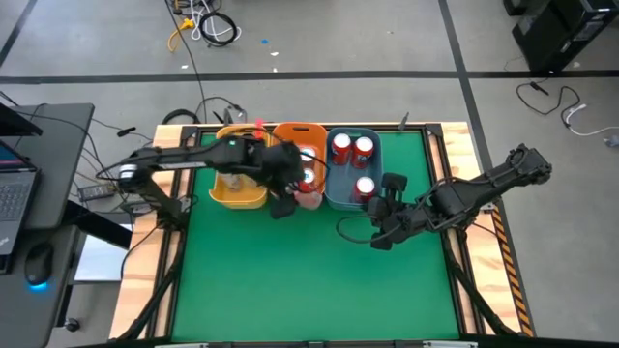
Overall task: Sort soda cans
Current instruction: Put the orange soda can into the blue bin
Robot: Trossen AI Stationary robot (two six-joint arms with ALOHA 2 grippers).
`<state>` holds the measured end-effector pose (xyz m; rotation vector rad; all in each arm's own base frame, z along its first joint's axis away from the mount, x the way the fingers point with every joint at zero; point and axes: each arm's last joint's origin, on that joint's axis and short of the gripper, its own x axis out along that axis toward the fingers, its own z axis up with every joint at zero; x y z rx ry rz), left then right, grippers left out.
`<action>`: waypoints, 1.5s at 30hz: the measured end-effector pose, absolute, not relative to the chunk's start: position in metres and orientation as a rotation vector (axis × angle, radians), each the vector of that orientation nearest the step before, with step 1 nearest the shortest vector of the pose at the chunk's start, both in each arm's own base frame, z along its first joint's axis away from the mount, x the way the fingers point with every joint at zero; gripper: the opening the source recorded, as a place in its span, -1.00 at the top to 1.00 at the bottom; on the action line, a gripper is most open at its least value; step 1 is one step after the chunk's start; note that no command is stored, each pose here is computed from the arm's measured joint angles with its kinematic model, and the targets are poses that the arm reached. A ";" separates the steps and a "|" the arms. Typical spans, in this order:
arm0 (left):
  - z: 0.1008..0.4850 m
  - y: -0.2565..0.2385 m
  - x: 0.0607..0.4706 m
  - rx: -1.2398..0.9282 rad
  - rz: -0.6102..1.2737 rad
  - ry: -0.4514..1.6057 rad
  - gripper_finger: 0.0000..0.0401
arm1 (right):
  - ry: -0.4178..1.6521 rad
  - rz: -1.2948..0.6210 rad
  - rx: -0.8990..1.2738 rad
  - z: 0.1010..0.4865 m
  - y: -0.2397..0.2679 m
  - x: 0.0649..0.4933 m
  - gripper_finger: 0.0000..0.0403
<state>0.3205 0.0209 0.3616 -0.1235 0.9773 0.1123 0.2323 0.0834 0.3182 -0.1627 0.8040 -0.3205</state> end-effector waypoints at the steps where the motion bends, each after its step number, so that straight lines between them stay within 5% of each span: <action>1: 0.357 0.021 0.326 -0.118 0.077 1.000 -0.47 | 0.800 -0.322 -0.150 0.319 0.084 0.232 1.00; 20: 0.248 -0.033 0.392 0.171 -0.118 1.361 -0.47 | 0.704 -0.253 -0.029 0.276 0.124 0.231 1.00; 45: 0.235 -0.042 0.390 0.145 -0.131 1.432 -0.47 | 0.678 -0.238 -0.028 0.273 0.126 0.233 1.00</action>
